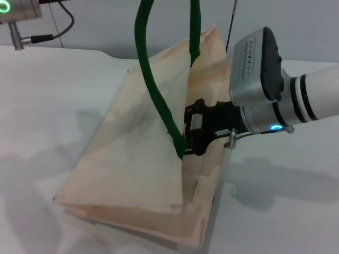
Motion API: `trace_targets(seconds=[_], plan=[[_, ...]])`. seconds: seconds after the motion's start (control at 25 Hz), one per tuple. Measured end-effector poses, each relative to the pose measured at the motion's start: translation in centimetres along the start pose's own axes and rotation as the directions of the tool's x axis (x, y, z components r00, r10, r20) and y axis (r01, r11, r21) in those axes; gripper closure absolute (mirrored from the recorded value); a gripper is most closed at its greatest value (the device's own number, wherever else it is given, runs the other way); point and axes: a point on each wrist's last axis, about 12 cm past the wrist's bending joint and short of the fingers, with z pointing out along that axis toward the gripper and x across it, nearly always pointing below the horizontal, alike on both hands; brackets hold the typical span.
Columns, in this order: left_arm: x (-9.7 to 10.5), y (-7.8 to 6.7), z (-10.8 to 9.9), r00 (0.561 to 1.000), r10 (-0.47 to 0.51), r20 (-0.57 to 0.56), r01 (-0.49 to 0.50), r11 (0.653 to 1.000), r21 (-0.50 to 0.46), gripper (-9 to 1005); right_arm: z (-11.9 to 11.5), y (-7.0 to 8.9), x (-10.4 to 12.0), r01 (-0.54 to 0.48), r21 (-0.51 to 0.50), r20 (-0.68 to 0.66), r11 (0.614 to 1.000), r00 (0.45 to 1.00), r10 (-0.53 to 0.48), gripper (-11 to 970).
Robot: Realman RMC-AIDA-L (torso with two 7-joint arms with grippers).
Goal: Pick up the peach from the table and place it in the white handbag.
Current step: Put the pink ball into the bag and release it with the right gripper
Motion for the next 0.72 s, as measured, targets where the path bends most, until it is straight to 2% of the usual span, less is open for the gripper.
trace_targets(seconds=[0.4, 0.64, 0.72], plan=[[0.3, 0.2, -0.6, 1.000, -0.006, 0.016, 0.006, 1.000, -0.015, 865, -0.3, 0.3, -0.3, -0.007, -0.037, 0.013, 0.999, 1.000, 0.007, 278], [0.7, 0.4, -1.2, 1.000, -0.015, 0.020, 0.016, 0.999, -0.033, 865, -1.5, -0.6, 0.2, -0.064, 0.010, 0.035, 0.998, 0.997, 0.064, 61], [0.8, 0.4, -1.6, 0.999, -0.017, 0.034, 0.019, 0.999, -0.043, 865, -2.6, -1.2, 0.6, -0.095, 0.050, 0.064, 0.994, 0.994, 0.092, 59]])
